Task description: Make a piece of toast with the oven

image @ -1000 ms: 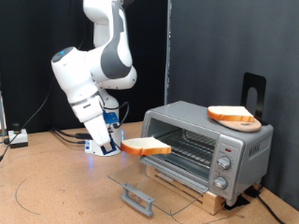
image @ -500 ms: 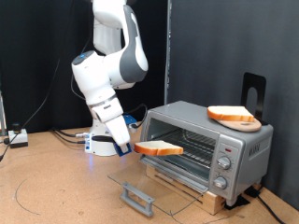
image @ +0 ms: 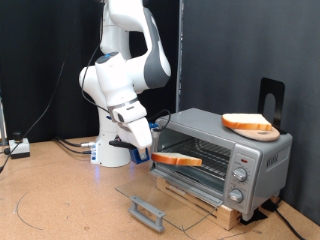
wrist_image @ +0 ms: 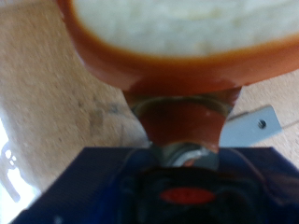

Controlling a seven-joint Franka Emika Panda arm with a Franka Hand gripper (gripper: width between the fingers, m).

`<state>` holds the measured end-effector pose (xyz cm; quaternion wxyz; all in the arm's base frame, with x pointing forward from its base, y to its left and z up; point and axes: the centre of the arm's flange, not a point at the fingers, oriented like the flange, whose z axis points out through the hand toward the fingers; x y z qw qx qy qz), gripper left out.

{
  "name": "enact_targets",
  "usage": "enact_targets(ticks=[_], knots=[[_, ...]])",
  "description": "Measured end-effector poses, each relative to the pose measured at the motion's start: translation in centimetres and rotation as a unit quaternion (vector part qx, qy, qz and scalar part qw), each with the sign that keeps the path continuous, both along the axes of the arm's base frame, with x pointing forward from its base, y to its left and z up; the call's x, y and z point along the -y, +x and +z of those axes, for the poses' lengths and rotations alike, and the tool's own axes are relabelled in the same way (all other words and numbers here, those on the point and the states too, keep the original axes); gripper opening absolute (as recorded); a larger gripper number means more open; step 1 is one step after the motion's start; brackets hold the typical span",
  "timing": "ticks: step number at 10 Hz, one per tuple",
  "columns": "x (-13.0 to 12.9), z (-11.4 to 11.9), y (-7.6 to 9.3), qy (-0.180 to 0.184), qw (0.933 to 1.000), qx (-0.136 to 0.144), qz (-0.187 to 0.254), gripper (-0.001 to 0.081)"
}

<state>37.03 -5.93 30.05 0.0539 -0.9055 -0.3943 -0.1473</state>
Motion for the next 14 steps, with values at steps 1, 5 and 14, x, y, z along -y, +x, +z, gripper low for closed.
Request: enact_targets(ticks=[1, 5, 14], knots=[[0.1, 0.0, 0.1, -0.015, 0.9999, 0.004, 0.002, 0.0396], [0.4, 0.0, 0.1, -0.011, 0.9998, 0.007, -0.014, 0.0396], [-1.9, 1.6, 0.7, 0.032, 0.9994, 0.009, -0.008, 0.0396]])
